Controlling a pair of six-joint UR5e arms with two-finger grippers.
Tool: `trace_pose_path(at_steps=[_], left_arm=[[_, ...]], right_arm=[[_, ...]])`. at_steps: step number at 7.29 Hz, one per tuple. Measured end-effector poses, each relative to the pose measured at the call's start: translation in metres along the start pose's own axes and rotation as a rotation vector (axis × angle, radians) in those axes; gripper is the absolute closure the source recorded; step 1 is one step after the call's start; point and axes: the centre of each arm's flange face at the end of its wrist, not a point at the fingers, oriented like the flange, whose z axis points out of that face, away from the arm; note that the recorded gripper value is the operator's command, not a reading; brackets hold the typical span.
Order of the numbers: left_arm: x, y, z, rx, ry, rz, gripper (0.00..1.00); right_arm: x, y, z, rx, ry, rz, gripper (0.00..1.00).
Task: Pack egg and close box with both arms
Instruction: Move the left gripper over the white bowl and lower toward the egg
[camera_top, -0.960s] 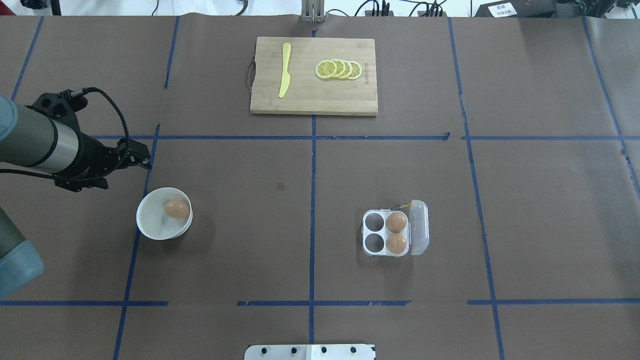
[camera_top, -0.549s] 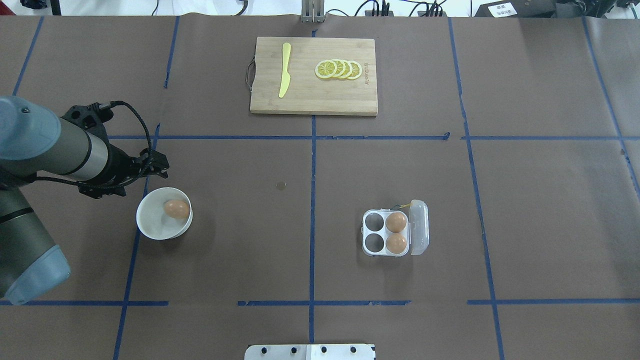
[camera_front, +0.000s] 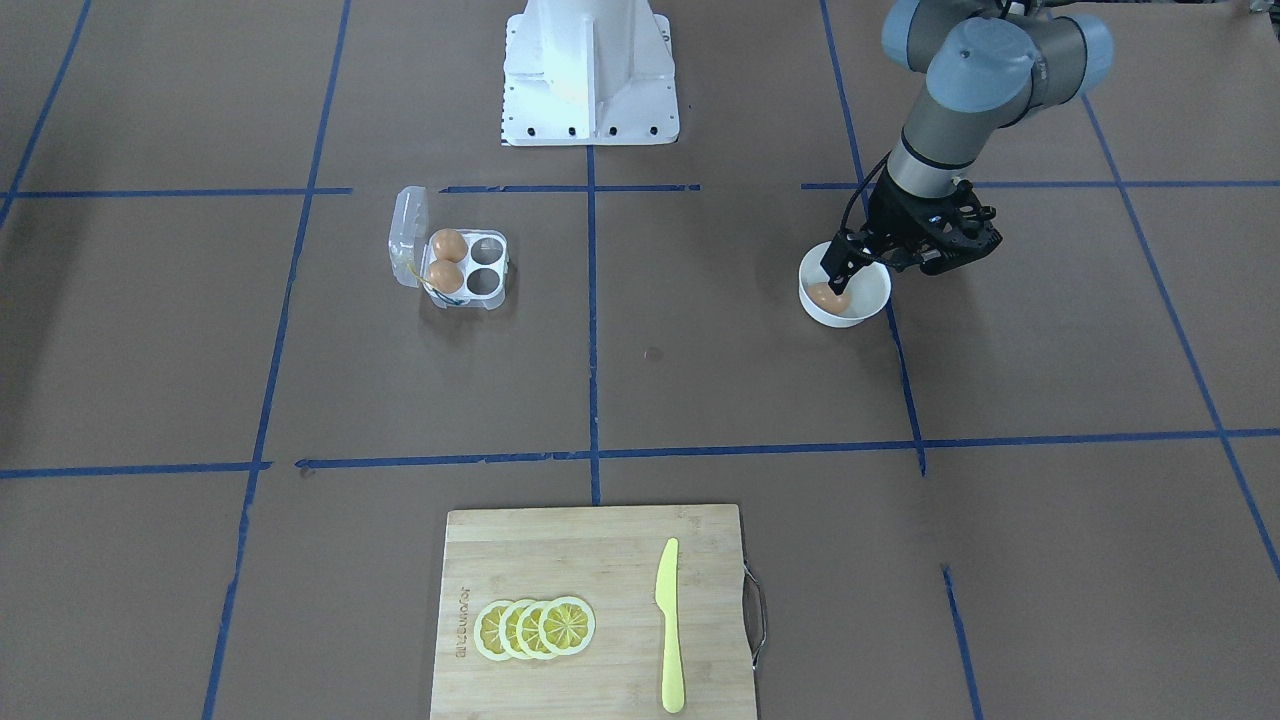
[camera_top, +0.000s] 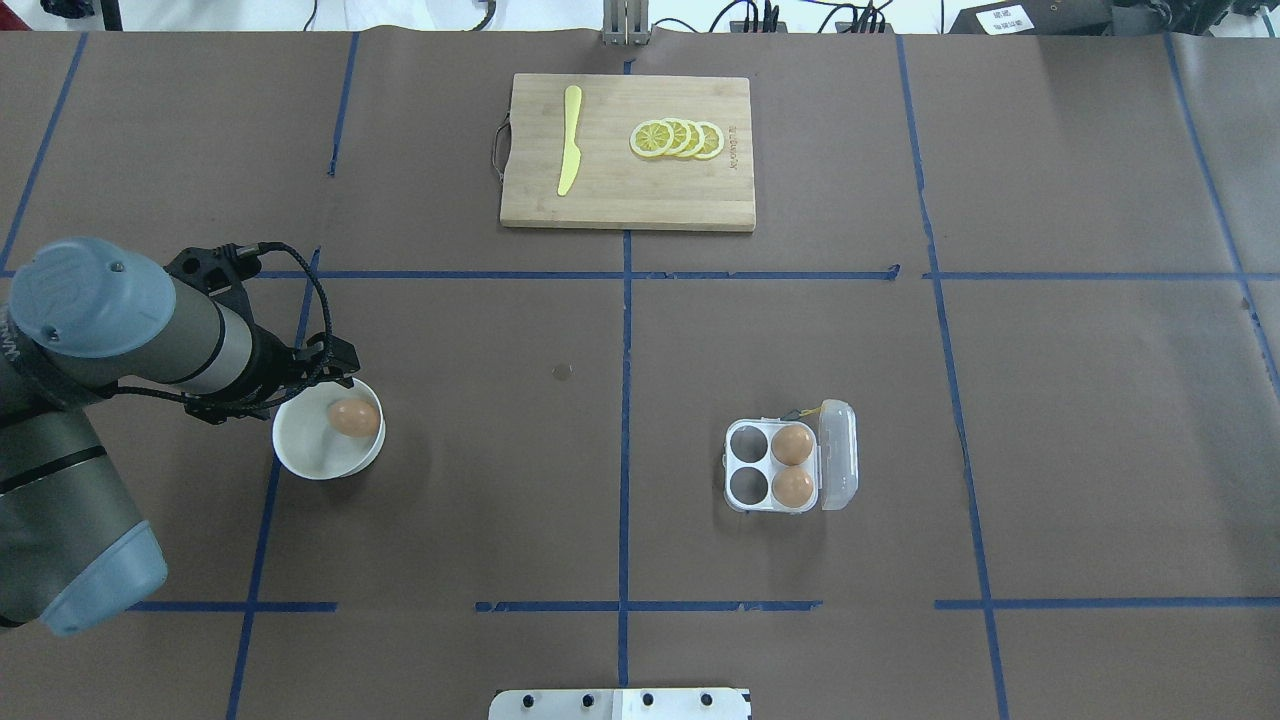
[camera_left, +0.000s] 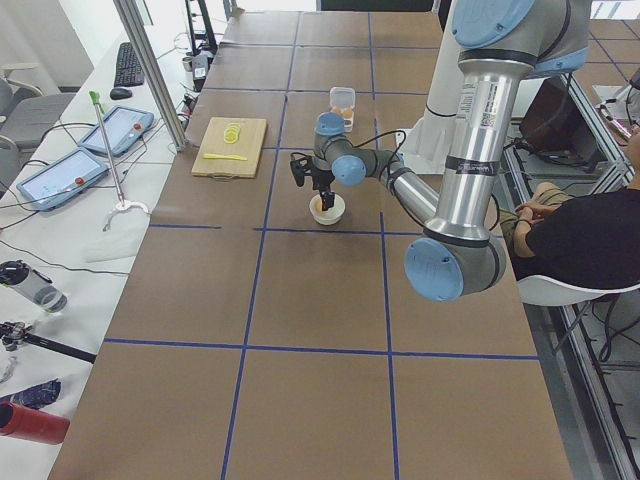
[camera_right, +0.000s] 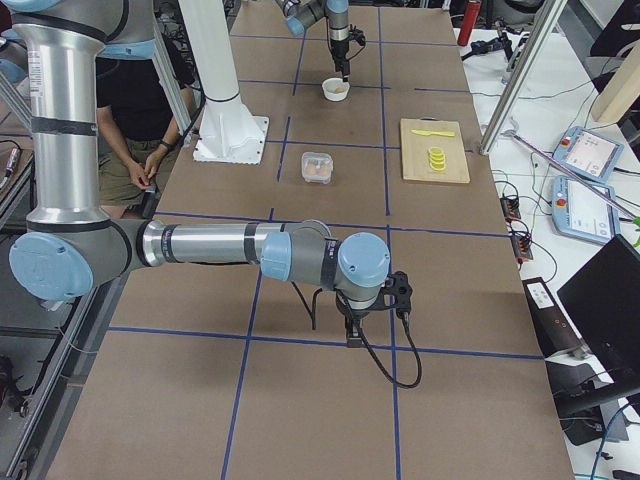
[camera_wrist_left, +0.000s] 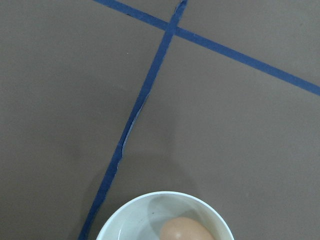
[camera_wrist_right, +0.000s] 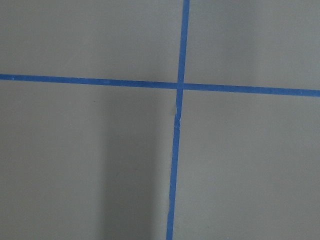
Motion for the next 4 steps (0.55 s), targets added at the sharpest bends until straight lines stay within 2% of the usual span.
trace_pose_path(at_steps=[4], left_arm=[[0.005,0.011,0.016,-0.017,-0.022,0.014,0.00]], right_arm=[[0.001,0.000,0.001,-0.002,0.001,-0.001,0.00]])
